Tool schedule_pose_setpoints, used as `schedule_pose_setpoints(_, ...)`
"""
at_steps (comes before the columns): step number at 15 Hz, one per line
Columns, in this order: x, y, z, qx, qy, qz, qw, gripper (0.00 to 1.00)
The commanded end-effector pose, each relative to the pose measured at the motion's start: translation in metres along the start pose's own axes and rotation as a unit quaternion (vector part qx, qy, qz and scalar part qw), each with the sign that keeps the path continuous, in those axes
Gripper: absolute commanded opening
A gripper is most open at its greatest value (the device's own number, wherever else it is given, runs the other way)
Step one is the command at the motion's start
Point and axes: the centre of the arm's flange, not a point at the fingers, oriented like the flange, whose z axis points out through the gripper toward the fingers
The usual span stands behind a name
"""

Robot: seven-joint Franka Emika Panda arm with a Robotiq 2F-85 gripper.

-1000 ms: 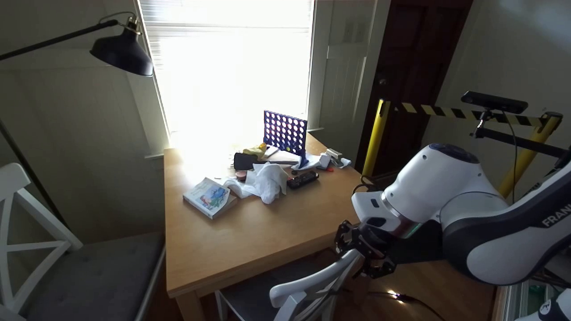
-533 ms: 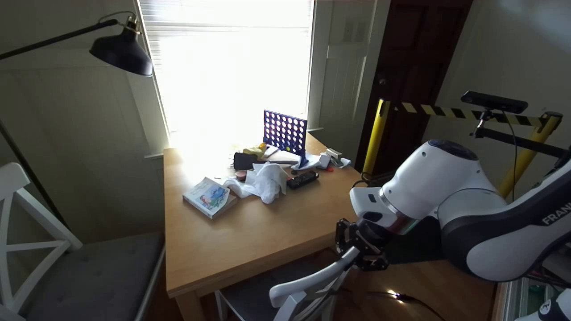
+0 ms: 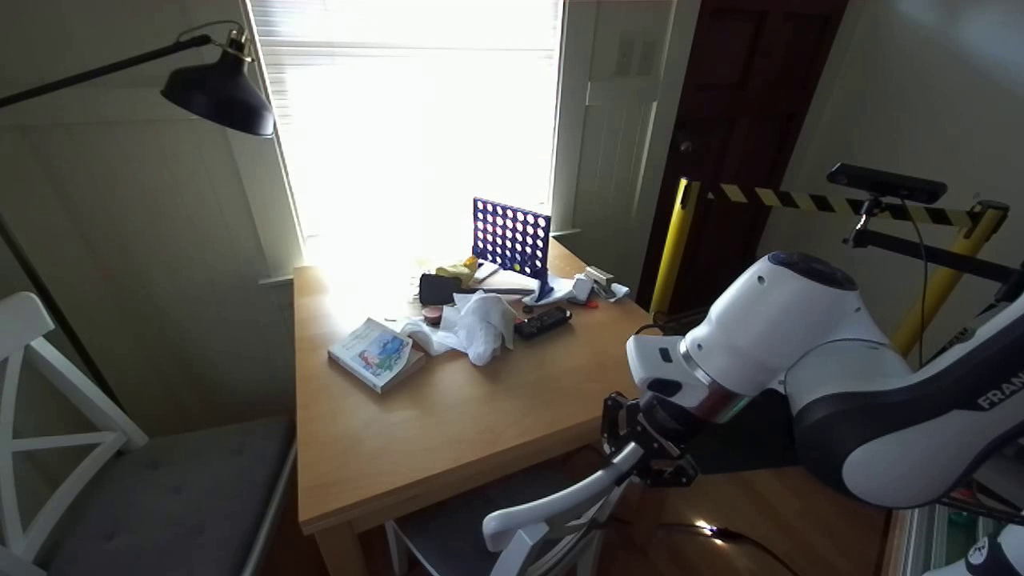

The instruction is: Push the chair on the right underneath the table.

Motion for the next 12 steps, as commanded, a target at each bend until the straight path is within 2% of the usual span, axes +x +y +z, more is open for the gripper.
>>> schedule_pose_setpoints(1,0.027,0.015,0.033,-0.013,0.0,0.029,0.9995,0.07)
schedule_pose_setpoints(8,0.064,0.037,0.053,-0.018,0.012,0.125,0.9919,0.07)
schedule_pose_setpoints(12,0.08,0.053,0.055,-0.034,0.023,0.156,0.9869,0.07)
